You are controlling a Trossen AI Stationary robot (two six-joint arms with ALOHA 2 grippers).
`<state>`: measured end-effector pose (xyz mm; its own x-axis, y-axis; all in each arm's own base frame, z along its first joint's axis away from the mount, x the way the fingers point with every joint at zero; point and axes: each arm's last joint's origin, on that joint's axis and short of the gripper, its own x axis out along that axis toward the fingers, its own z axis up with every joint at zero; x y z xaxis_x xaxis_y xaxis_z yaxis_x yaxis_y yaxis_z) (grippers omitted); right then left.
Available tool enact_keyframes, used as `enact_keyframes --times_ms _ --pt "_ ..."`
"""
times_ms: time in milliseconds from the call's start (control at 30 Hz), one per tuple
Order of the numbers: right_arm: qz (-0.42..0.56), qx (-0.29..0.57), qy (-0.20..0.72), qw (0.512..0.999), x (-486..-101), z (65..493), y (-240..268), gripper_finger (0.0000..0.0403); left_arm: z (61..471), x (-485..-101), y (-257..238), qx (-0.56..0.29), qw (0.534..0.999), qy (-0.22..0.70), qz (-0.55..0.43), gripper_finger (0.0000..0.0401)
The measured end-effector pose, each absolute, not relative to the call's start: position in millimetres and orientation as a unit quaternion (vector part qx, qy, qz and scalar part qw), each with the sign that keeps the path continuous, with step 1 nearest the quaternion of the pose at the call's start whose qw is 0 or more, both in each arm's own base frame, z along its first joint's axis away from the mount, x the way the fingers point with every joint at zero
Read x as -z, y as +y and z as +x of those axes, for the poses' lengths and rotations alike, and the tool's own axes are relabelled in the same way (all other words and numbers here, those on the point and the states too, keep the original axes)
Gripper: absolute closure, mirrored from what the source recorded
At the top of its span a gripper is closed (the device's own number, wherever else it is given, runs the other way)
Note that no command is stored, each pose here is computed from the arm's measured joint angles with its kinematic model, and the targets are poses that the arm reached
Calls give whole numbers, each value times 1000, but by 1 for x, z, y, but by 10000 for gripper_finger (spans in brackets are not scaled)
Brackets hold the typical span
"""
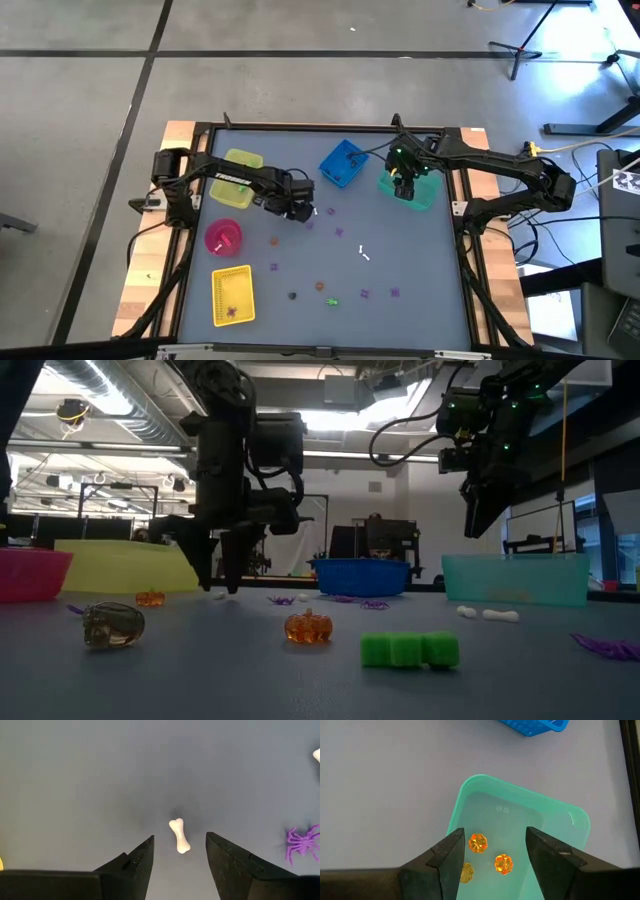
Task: Sort Halloween decoration
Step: Put the white bone toy into the red bowl
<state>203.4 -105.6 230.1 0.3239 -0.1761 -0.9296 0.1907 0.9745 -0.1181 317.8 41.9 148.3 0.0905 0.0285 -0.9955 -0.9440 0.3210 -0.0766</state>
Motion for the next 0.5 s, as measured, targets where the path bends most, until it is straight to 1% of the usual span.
enact_keyframes --times_ms 200,400,500 --pt "6 113 570 814 -230 203 -106 194 318 -148 42 -402 605 542 -422 239" --pt "6 113 570 814 -230 203 -106 194 320 -137 41 -393 589 561 -428 239" --pt "6 113 570 814 -230 203 -106 194 321 -136 41 -387 591 567 -423 239"
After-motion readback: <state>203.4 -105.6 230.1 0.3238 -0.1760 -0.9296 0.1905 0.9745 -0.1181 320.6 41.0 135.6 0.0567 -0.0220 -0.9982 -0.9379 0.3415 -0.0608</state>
